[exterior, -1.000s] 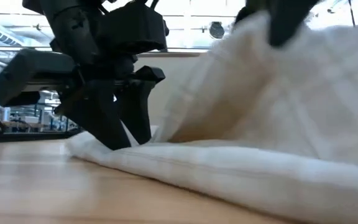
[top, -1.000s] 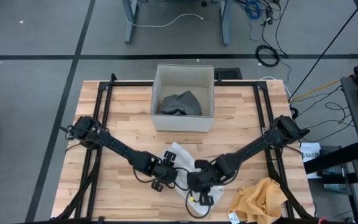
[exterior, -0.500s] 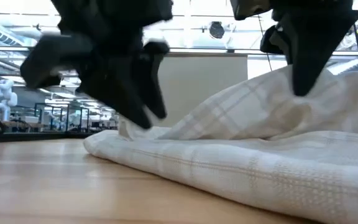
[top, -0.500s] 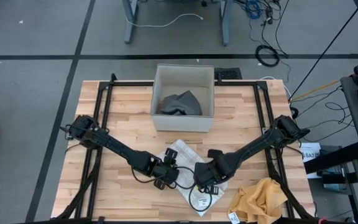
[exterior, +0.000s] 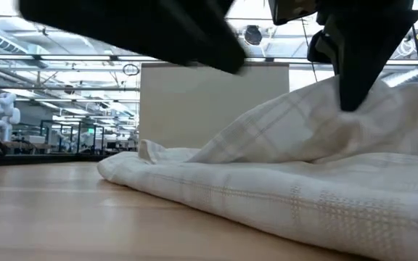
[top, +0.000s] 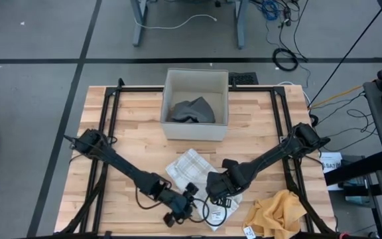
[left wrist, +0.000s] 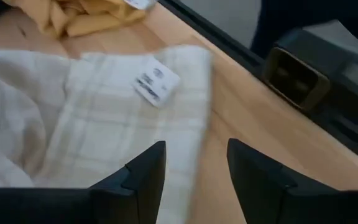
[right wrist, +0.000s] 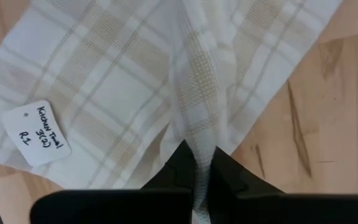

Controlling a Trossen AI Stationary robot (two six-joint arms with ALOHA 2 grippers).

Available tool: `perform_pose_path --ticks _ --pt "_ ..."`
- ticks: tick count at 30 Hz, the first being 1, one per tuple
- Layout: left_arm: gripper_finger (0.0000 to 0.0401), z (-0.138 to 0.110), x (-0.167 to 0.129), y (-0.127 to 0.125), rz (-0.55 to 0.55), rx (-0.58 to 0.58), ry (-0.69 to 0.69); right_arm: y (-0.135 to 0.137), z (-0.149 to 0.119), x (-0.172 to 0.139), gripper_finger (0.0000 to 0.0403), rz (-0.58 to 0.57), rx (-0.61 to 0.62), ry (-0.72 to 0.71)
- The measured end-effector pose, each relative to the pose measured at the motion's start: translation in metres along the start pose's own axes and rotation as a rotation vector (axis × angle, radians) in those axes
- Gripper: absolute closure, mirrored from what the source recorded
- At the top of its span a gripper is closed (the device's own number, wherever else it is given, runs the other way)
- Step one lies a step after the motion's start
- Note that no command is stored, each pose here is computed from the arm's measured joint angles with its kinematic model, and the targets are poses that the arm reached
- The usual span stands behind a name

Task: Fold towel
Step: Fold the white patterned towel

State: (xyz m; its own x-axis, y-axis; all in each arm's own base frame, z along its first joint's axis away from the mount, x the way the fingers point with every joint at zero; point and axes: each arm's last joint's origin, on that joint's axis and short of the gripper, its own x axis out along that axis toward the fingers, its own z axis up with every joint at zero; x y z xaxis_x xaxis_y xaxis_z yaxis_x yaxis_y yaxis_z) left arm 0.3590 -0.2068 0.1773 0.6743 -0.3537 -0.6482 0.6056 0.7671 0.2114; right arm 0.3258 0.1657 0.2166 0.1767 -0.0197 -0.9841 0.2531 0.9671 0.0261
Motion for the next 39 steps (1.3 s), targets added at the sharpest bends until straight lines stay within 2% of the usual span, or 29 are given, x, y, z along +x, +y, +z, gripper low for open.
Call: perform_pose_path --ticks 7,12,15,21,26,34,36,39 --pt "0.0222 -0.018 0.033 0.022 0.064 -0.050 -0.059 0.003 0.003 0.000 0.0394 0.027 0.027 -0.030" --pt "0.0222 -0.033 0.048 0.035 0.093 -0.102 -0.063 0.014 0.009 -0.001 0.0382 0.116 0.038 -0.118" --pt "0.0222 -0.044 0.056 0.039 0.080 -0.136 -0.033 0.022 0.008 -0.003 0.0364 0.184 0.021 -0.134" --pt "0.0222 -0.051 0.062 0.043 0.080 -0.173 -0.024 0.029 -0.005 -0.004 0.0296 0.184 0.040 -0.064" --pt "0.0222 -0.052 0.062 0.045 0.083 -0.175 -0.018 0.055 -0.018 -0.010 0.0246 0.352 0.030 -0.039" --pt "0.0222 -0.057 0.061 0.055 0.102 -0.192 -0.007 0.083 -0.036 -0.019 0.0232 0.469 0.096 -0.070" --pt "0.0222 -0.058 0.061 0.058 0.107 -0.195 -0.004 0.083 -0.041 -0.018 0.0232 0.429 0.112 -0.057" --pt "0.0222 -0.059 0.061 0.061 0.114 -0.201 -0.002 0.070 -0.047 -0.013 0.0235 0.276 0.139 -0.023"
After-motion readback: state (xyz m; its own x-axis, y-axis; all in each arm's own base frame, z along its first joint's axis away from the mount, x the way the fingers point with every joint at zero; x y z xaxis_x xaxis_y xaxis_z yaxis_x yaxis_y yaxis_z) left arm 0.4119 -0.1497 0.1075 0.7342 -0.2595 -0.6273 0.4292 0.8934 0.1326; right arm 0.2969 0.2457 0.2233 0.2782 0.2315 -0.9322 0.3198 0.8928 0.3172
